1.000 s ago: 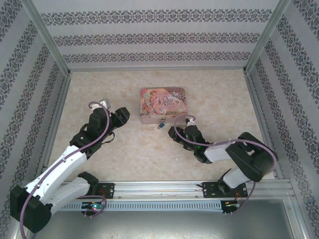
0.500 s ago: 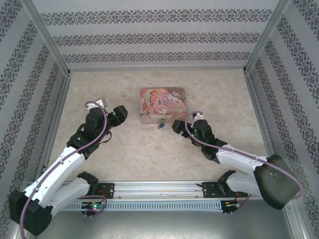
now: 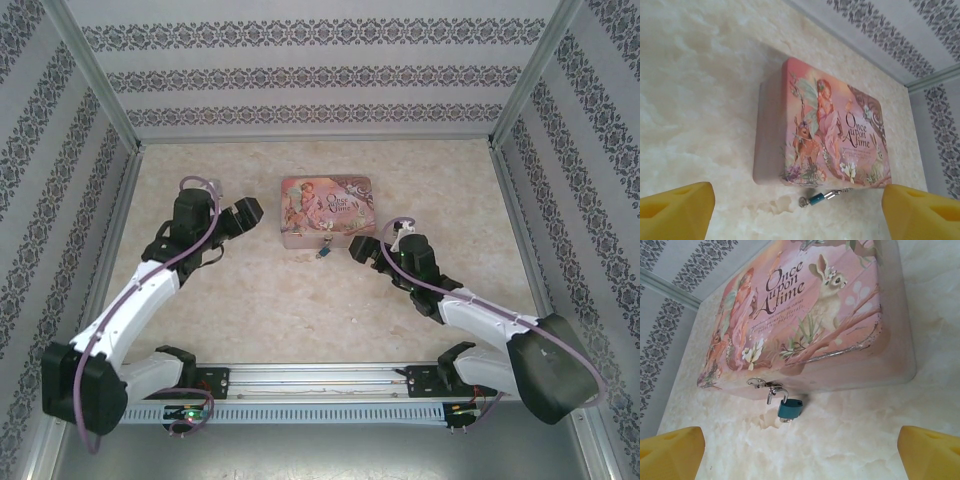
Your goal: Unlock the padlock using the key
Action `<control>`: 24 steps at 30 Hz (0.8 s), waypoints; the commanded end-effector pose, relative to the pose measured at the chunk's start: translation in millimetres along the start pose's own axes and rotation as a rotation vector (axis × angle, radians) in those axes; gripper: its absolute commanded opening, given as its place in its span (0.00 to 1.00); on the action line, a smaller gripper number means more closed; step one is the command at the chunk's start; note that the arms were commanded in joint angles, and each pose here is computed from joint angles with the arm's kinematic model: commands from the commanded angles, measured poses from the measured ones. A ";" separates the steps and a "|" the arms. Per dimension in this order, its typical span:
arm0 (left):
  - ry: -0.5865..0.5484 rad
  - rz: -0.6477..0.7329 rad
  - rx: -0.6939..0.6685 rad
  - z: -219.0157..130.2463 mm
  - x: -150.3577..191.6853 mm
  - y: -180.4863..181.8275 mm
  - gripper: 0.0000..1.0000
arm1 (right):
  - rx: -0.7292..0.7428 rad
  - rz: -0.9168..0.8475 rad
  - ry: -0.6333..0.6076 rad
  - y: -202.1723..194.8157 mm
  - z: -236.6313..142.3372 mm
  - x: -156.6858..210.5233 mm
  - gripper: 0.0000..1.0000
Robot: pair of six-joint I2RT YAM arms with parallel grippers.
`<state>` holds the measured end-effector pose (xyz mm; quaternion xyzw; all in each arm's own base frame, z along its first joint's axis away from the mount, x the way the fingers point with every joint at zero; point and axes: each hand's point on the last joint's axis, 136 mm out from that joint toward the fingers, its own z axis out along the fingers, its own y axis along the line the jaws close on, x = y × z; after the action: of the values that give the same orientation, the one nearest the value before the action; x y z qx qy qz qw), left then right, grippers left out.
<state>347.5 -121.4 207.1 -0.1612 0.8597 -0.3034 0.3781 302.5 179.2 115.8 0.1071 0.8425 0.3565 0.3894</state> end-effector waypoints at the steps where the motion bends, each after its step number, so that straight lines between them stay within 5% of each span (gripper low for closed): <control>1: 0.117 -0.035 0.064 13.1 4.5 -12.4 0.85 | -0.093 -0.005 0.013 19.6 3.7 -6.3 0.99; 11: 0.353 -0.057 0.048 78.9 20.5 -5.6 0.79 | -0.195 0.040 0.004 32.3 20.6 -8.3 0.98; 24: 0.514 -0.099 0.052 130.5 56.2 10.4 0.66 | -0.247 0.039 -0.032 34.3 48.1 -17.7 0.99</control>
<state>410.5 -186.3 96.6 -0.1292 0.9117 -0.3626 0.1434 330.3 216.3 100.7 0.0945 0.8129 0.4401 0.3695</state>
